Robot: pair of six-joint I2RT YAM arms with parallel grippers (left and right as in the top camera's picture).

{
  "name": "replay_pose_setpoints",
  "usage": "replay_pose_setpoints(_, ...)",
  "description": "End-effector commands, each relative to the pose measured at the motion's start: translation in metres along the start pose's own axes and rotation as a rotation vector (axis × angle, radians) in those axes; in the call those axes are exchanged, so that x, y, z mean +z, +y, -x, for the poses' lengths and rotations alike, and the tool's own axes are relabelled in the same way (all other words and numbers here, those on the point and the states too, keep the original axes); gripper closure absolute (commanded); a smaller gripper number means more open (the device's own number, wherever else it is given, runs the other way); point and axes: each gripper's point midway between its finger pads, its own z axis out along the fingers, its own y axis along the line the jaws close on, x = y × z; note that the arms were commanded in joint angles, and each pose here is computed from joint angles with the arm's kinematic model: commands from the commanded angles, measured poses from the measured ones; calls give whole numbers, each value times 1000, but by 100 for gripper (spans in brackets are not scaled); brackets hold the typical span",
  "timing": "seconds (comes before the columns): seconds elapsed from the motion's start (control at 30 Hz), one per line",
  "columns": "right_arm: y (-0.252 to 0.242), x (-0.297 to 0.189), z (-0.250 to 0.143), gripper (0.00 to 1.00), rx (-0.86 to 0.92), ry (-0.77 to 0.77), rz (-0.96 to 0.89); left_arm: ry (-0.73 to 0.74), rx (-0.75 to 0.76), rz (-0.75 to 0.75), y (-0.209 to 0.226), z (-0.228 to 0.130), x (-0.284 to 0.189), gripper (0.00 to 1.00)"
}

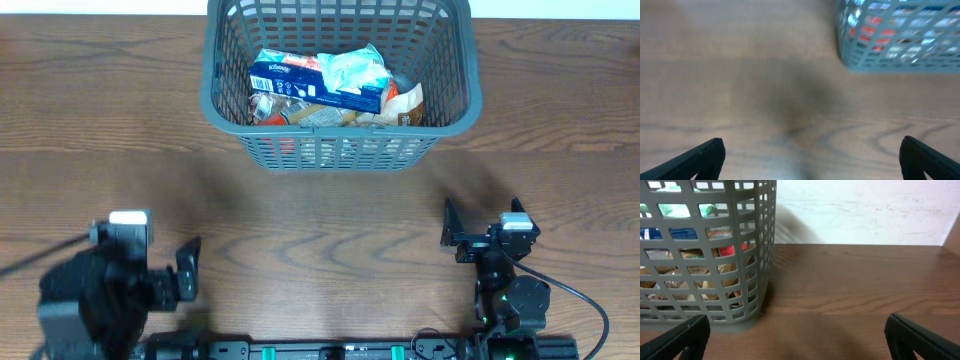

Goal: Pack container

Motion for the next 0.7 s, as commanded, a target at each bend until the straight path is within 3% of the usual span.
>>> replay_pose_setpoints(0.0,-4,0,-1,1,15,-2,-16,-61,33,-13,-4,-8,1,1)
replay_pose_setpoints(0.3,-4,0,-1,1,15,-2,-16,-315,48,-20,-7,-7,43,1)
replay_pose_setpoints(0.67,-4,0,-1,1,15,-2,-16,-627,58,-5,-6,26,75,1)
